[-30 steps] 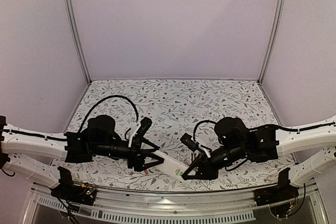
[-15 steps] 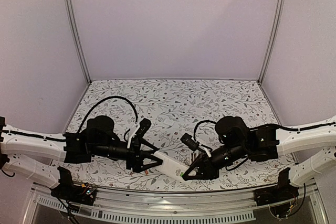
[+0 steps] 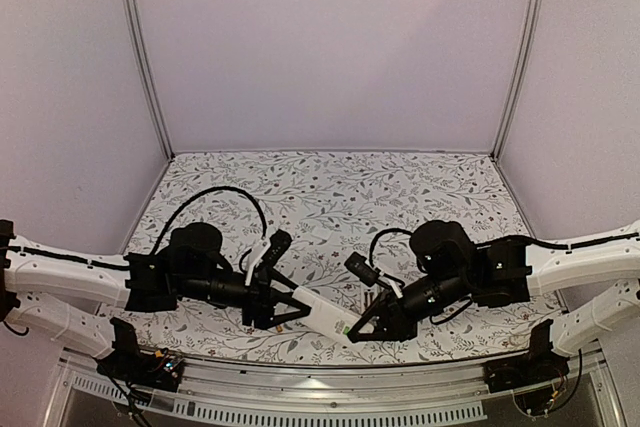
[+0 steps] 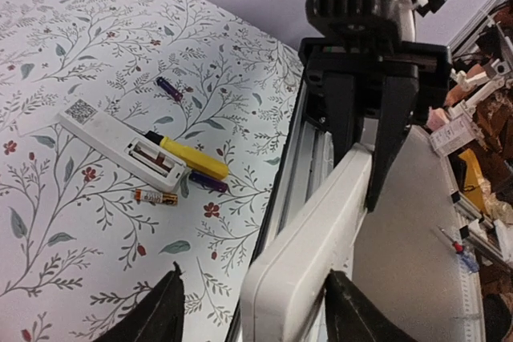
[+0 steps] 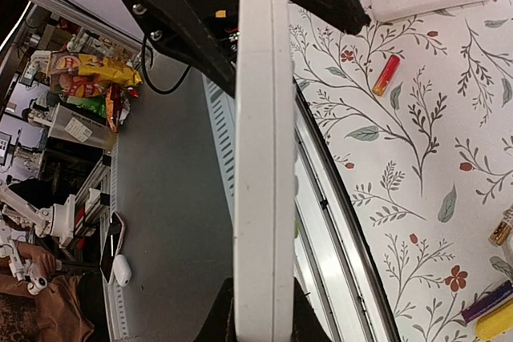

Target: Unload the batteries from the remote control

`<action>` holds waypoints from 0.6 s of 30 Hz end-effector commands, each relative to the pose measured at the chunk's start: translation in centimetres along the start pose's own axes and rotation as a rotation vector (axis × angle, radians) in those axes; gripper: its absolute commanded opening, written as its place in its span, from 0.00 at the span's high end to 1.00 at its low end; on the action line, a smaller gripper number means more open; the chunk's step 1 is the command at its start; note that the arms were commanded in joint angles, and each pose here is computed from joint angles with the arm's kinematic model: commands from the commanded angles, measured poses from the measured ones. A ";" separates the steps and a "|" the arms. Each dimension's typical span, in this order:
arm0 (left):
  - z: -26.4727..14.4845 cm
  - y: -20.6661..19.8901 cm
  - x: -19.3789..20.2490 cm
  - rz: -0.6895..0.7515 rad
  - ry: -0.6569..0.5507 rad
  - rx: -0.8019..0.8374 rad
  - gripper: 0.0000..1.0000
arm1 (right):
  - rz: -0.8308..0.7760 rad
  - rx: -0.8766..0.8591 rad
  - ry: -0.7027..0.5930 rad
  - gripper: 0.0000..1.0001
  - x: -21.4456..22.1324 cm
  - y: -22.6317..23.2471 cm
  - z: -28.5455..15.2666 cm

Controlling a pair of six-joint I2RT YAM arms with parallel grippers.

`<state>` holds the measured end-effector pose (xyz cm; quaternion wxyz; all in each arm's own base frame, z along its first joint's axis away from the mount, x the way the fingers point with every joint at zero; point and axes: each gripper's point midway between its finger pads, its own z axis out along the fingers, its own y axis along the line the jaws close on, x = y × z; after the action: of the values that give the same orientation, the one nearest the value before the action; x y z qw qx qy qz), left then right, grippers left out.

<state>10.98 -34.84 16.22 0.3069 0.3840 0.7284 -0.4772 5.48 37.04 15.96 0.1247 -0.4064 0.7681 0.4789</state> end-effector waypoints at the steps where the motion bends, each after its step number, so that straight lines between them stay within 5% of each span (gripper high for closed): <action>1: 0.0 -0.1 1.2 0.016 0.023 -0.001 0.47 | -0.036 -0.053 -0.055 1.00 -1.8 1.7 -0.7; 14: -0.5 -0.1 1.3 0.030 0.017 0.008 0.85 | -0.027 -0.068 -0.042 1.00 -1.2 1.9 -1.1; 18: -1.1 0.1 1.0 0.019 -0.009 0.014 0.90 | -0.025 -0.084 -0.035 1.00 -0.9 2.2 -1.3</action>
<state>9.56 -34.56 17.17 0.2997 0.3994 0.7044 -0.5044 5.22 36.78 16.31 0.1228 -0.4138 0.7609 0.4845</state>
